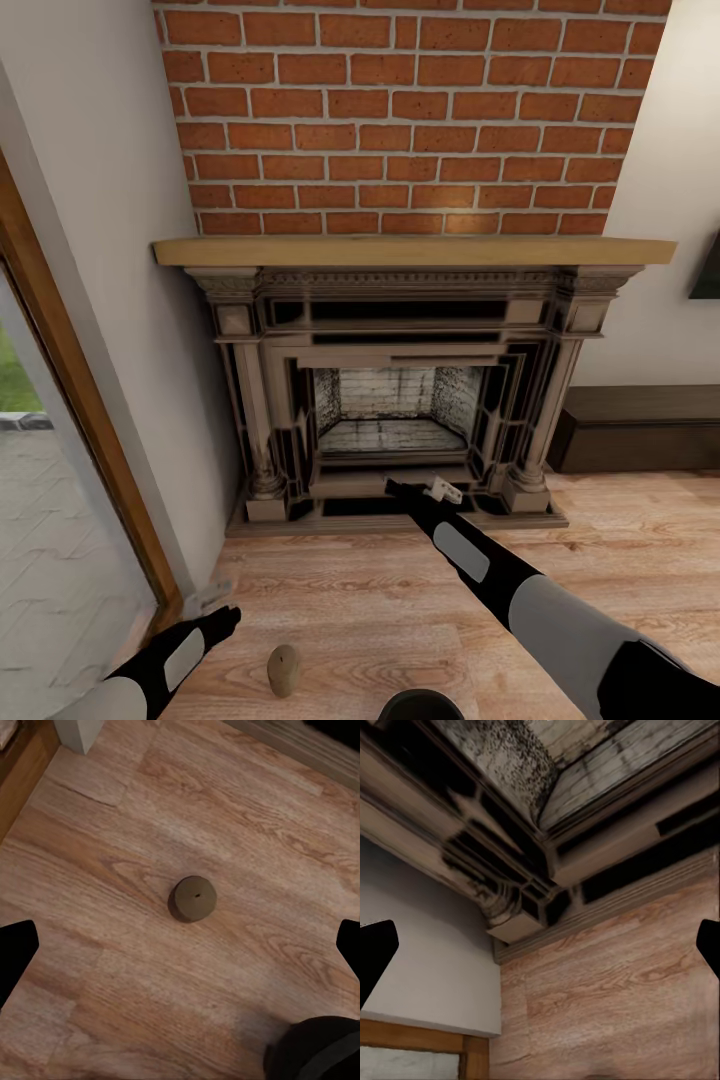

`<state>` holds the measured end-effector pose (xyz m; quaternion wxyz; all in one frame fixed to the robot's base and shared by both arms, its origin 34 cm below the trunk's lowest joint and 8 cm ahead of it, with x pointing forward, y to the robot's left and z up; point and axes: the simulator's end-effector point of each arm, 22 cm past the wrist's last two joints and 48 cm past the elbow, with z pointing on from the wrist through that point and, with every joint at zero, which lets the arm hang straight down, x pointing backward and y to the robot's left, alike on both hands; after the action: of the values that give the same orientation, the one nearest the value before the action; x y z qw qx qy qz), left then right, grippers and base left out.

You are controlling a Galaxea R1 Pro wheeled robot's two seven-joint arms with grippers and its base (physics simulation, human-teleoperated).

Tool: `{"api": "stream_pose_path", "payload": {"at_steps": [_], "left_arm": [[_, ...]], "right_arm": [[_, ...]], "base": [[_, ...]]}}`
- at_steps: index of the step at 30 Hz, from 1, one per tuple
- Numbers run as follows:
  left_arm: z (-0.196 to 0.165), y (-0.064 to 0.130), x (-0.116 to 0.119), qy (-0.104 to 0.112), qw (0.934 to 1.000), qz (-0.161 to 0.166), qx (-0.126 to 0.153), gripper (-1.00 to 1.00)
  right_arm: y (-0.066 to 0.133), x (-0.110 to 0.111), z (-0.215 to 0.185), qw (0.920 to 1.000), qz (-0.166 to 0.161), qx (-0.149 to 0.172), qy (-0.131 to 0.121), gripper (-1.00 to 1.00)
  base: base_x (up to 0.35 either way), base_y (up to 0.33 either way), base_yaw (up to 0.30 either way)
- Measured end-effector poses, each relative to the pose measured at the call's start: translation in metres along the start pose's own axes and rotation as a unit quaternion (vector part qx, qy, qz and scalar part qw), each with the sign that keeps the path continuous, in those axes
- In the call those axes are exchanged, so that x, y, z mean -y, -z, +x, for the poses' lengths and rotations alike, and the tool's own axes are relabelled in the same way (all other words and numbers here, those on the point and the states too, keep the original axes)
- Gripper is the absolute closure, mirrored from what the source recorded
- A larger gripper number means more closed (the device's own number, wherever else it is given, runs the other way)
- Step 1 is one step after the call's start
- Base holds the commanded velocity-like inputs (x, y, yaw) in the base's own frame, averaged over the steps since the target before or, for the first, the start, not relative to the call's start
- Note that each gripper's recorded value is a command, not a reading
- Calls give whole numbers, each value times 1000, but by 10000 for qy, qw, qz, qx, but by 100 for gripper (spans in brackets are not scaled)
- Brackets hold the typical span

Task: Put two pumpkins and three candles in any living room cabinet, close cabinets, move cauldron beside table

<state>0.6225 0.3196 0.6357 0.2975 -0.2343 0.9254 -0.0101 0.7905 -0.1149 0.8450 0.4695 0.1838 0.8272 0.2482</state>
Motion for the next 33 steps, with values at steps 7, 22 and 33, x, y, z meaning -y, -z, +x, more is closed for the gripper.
{"api": "stream_pose_path", "payload": {"at_steps": [7, 22, 33], "left_arm": [[1, 0, 1, -38, 10000, 9, 67, -100], [5, 0, 2, -83, 10000, 18, 43, -100], [5, 0, 2, -98, 9999, 19, 45, -100]], "right_arm": [[1, 25, -2, 9983, 570, 26, 147, -100], [2, 30, -2, 9974, 706, 22, 157, -100], [16, 79, 17, 9789, 1853, -495, 702, -100]], "base": [[0, 0, 0], [0, -59, 0], [0, -75, 0]]}}
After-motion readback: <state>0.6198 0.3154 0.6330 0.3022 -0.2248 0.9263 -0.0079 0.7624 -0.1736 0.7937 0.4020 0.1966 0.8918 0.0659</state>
